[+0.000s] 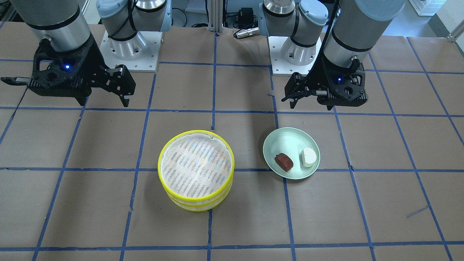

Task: Place buns in different layers of steamer
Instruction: 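Move the right gripper toward the steamer rim while the left gripper approaches the plate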

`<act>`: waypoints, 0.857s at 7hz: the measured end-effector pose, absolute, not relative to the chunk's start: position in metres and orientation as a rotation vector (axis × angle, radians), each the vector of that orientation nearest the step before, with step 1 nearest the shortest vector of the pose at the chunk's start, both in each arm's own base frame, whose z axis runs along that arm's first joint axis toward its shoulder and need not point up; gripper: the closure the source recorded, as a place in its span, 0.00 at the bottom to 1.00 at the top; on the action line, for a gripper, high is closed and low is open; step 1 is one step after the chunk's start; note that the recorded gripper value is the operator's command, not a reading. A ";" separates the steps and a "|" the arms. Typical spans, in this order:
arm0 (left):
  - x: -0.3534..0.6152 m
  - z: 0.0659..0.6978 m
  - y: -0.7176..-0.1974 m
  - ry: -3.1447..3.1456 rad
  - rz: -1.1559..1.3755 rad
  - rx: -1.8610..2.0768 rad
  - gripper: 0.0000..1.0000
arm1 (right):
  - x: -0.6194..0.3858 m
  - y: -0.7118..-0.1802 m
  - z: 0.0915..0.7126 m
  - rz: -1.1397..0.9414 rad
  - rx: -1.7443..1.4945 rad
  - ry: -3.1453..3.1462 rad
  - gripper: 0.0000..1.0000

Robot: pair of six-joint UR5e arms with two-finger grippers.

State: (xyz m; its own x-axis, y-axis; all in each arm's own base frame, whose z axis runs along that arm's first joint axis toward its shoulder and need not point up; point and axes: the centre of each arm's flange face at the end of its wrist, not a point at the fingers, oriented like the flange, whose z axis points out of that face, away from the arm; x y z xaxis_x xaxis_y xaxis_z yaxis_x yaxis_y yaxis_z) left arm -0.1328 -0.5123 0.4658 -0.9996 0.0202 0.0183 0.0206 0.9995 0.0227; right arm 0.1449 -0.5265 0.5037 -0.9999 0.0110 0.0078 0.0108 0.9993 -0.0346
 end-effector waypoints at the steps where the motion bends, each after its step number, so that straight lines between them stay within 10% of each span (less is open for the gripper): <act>1: -0.132 0.466 -0.512 -3.123 -0.034 -0.031 0.00 | 0.145 -0.527 0.504 0.054 -0.017 -3.133 0.00; 6: -0.122 0.468 -0.516 -3.121 -0.012 -0.026 0.00 | 0.160 -0.560 0.449 -0.013 -0.029 -3.131 0.00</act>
